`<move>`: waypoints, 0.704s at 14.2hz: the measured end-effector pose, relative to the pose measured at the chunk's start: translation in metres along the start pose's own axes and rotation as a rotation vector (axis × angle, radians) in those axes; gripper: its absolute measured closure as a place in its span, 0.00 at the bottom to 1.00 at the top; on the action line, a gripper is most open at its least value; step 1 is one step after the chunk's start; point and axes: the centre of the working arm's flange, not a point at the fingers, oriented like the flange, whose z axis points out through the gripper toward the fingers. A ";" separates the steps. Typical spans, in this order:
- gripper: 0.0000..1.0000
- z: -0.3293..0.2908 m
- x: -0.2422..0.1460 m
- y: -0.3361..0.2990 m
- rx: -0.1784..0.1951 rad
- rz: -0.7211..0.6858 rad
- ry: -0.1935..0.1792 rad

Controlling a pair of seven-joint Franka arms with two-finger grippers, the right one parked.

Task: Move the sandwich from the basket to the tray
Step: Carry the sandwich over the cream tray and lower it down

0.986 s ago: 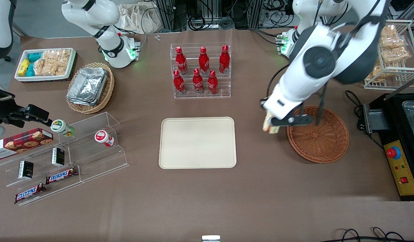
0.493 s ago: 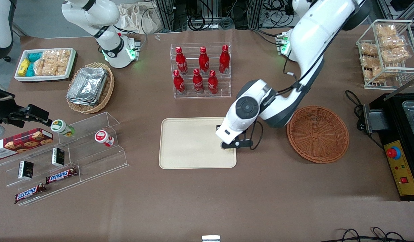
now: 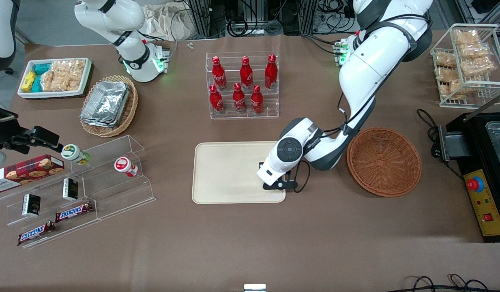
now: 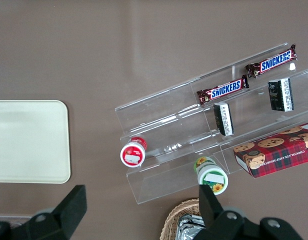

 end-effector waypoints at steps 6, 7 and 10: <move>0.37 -0.017 0.011 0.003 -0.026 -0.018 0.038; 0.26 -0.030 0.016 0.002 -0.032 -0.024 0.054; 0.00 -0.088 0.027 -0.007 -0.028 -0.046 0.107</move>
